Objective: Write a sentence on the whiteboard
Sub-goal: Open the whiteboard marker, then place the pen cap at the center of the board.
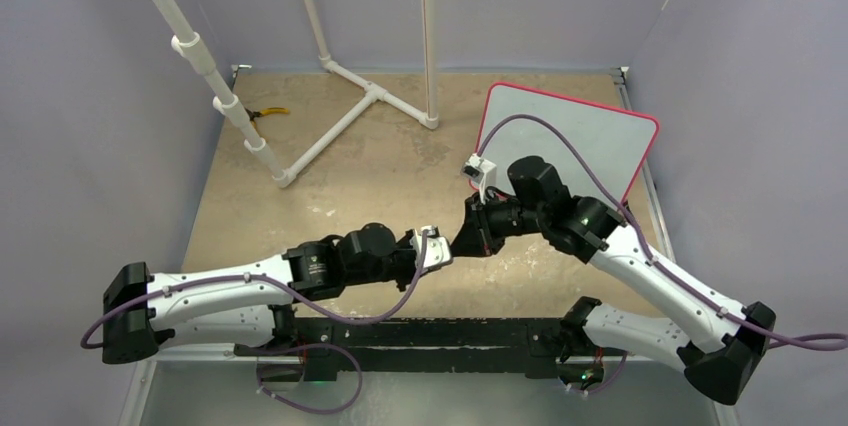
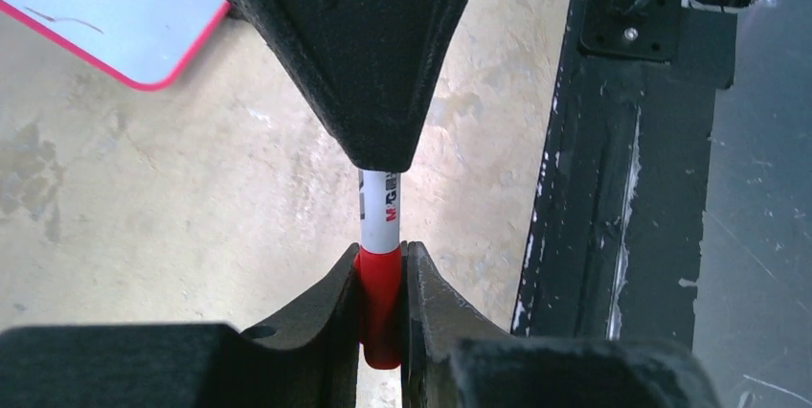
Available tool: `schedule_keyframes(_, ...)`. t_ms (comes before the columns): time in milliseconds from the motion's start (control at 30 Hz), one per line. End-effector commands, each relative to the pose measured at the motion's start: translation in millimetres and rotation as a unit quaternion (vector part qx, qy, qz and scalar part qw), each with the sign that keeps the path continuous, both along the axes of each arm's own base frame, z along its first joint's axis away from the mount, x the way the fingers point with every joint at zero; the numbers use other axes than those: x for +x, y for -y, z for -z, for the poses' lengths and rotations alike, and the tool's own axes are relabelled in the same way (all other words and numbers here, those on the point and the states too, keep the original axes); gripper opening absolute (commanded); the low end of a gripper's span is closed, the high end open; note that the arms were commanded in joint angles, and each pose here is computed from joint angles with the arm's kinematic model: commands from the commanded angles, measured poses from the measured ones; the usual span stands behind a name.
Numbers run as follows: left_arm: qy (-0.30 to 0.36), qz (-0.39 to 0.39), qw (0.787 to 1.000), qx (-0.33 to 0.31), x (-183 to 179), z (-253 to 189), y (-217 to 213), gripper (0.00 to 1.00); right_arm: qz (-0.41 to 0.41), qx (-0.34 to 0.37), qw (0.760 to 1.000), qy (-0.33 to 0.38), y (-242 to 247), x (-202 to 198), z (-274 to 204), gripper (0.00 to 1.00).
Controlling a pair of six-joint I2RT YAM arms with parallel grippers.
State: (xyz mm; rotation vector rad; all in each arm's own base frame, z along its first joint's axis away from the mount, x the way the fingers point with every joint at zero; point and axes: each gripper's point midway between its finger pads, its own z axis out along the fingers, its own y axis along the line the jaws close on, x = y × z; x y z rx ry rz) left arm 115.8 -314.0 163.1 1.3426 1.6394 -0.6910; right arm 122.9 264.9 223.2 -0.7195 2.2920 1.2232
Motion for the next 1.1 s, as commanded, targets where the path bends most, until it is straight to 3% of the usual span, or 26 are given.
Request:
schedule_keyframes(0, 0.016, -0.034, 0.997, 0.060, 8, 21, -29, 0.00, 0.039, -0.021, 0.996, 0.075, 20, 19, -33, 0.00)
schedule_keyframes(400, 0.045, -0.055, 0.997, 0.039, 16, 6, -37, 0.00, 0.066, -0.040, 0.989, 0.125, 35, 29, -87, 0.00)
schedule_keyframes(667, 0.045, -0.104, 0.993, 0.011, 34, -10, -45, 0.00, 0.144, -0.080, 0.976, 0.140, 56, 48, -80, 0.00)
schedule_keyframes(933, -0.049, -0.207, 0.976, -0.039, 86, -18, -61, 0.00, 0.300, -0.072, 0.932, 0.190, 67, 107, -64, 0.00)
schedule_keyframes(1067, -0.111, -0.273, 0.952, -0.082, 102, -17, -66, 0.00, 0.376, -0.006, 0.903, 0.208, 69, 129, -84, 0.00)
